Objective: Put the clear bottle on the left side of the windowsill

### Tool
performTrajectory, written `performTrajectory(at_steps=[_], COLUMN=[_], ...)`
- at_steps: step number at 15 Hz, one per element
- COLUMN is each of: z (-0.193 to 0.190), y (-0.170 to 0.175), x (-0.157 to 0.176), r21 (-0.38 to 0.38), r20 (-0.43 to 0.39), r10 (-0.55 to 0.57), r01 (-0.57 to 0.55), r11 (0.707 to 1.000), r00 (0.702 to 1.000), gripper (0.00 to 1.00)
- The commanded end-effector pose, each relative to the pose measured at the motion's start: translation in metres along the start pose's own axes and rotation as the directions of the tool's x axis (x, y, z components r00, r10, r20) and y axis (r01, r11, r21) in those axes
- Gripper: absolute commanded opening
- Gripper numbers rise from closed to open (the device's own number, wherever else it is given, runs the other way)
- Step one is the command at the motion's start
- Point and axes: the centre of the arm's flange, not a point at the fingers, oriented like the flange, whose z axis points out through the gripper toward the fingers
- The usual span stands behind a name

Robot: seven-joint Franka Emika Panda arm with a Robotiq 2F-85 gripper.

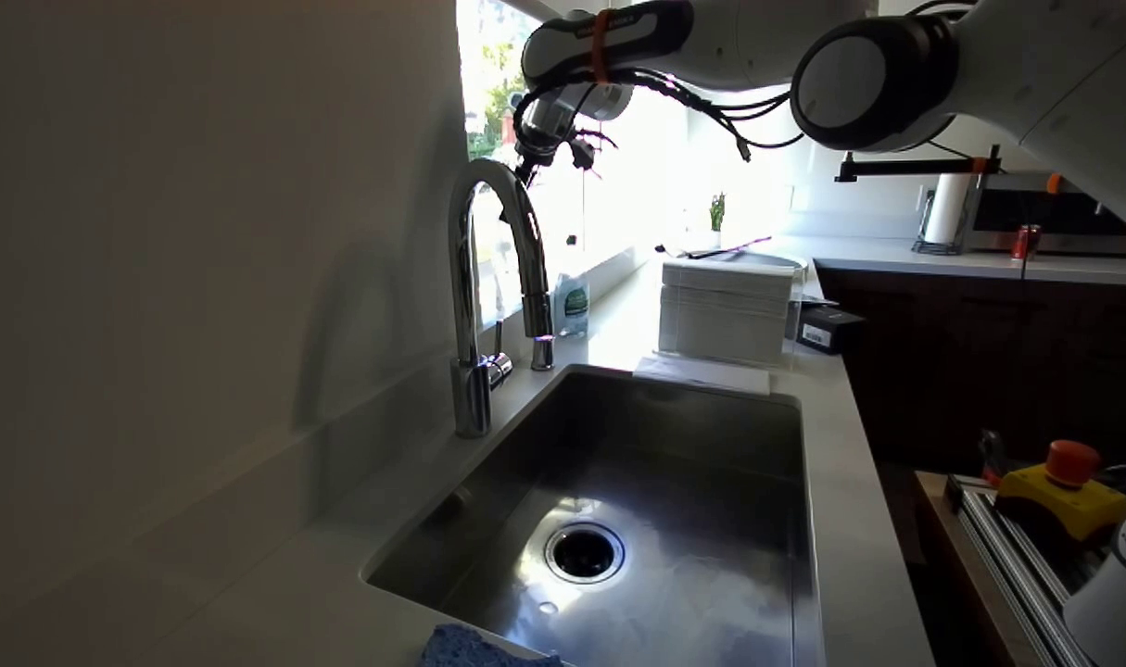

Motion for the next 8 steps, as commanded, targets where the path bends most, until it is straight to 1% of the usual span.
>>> performTrajectory(at_steps=[1, 6, 8], z=[0.005, -0.007, -0.015], y=[0.014, 0.002, -0.006], x=[0.019, 0.016, 0.014], r21=[0.002, -0.008, 0.004], r20=[0.025, 0.058, 0.065], r10=[0.006, 0.073, 0.093], r01=[-0.006, -0.072, -0.094], r11=[1.000, 0.997, 0.996], r00=[1.000, 0.996, 0.994], gripper=[1.00, 1.00, 1.00])
